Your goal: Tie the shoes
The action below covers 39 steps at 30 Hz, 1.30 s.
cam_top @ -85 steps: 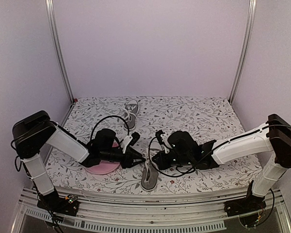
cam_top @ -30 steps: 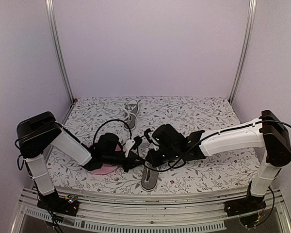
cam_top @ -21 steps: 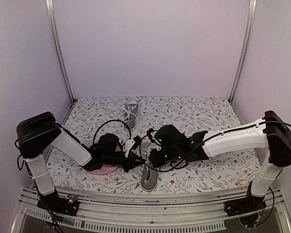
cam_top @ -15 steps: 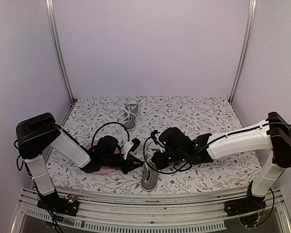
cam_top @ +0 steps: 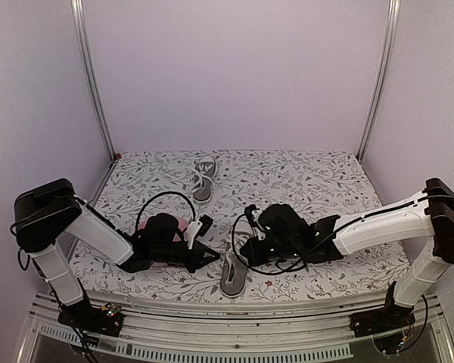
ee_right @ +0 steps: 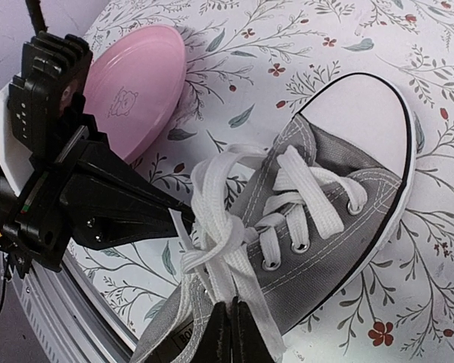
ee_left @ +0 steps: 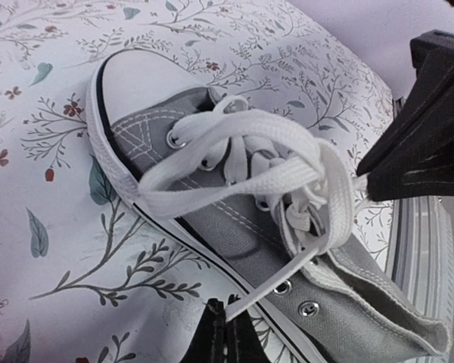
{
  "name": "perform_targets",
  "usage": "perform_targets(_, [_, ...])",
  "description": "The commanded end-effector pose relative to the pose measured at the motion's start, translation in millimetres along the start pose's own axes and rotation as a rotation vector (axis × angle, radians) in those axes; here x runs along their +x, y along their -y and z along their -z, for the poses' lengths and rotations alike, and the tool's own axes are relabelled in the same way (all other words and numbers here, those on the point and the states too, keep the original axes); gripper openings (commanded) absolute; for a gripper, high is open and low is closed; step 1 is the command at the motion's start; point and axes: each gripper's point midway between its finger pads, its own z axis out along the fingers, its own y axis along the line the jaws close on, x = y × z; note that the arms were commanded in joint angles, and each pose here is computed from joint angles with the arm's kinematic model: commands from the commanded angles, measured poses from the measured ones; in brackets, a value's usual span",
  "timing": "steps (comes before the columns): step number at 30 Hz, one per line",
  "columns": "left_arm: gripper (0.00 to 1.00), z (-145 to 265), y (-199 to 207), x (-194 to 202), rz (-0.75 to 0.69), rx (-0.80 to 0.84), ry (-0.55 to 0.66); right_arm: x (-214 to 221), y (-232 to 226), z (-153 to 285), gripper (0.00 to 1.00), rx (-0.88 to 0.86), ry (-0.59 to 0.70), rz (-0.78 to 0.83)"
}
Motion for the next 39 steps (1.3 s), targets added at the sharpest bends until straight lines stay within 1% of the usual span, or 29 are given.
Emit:
perform_targets(1, [0.00, 8.9, -13.7, 11.2, 0.054, -0.082, -0.033, 1.3, 4.4, 9.5, 0.02, 0.008, 0.015, -0.041])
perform_targets(7, [0.00, 16.6, -9.5, 11.4, 0.093, -0.072, -0.027, 4.5, 10.8, 13.3, 0.02, 0.021, 0.025, -0.074])
perform_targets(11, [0.00, 18.9, -8.1, 19.4, 0.132, -0.066, -0.050, 6.1, 12.1, 14.1, 0.02, 0.019, 0.025, -0.084])
perform_targets(19, [0.00, 18.8, 15.7, 33.2, 0.132, 0.069, -0.093, 14.8, 6.2, 5.7, 0.02, -0.026, -0.005, -0.069])
perform_targets(21, [0.06, 20.0, 21.8, 33.1, 0.124, 0.102, -0.101, 16.6, 8.1, 4.9, 0.02, -0.022, -0.009, -0.071])
perform_targets(24, [0.23, 25.7, 28.2, 31.6, 0.102, 0.124, -0.102, 18.2, 9.6, 6.8, 0.02, -0.025, -0.008, -0.074])
perform_targets(25, [0.29, 28.6, 28.1, 30.5, 0.094, 0.117, -0.101, 18.4, 9.6, 7.7, 0.02, -0.029, -0.008, -0.075])
perform_targets(26, [0.33, 31.2, 26.0, 28.9, 0.082, 0.098, -0.097, 18.9, 9.9, 8.3, 0.03, -0.031, -0.009, -0.075])
perform_targets(29, [0.43, 40.4, 21.7, 19.3, 0.041, 0.044, -0.075, 19.4, 9.1, 10.2, 0.03, -0.050, -0.008, -0.073])
perform_targets(32, [0.53, 48.5, 17.4, 2.8, -0.024, -0.007, -0.026, 19.6, 9.8, 10.6, 0.03, -0.060, -0.008, -0.071])
perform_targets(35, [0.56, 50.3, 19.0, -18.3, -0.122, -0.026, 0.031, 20.2, 10.6, 10.2, 0.03, -0.064, -0.009, -0.067])
perform_targets(37, [0.55, 44.9, 21.8, -28.3, -0.184, -0.016, 0.046, 19.5, 10.2, 9.7, 0.03, -0.070, -0.005, -0.067])
perform_targets(39, [0.54, 34.1, 22.2, -33.3, -0.222, -0.005, 0.036, 18.5, 9.8, 9.9, 0.03, -0.074, -0.001, -0.066])
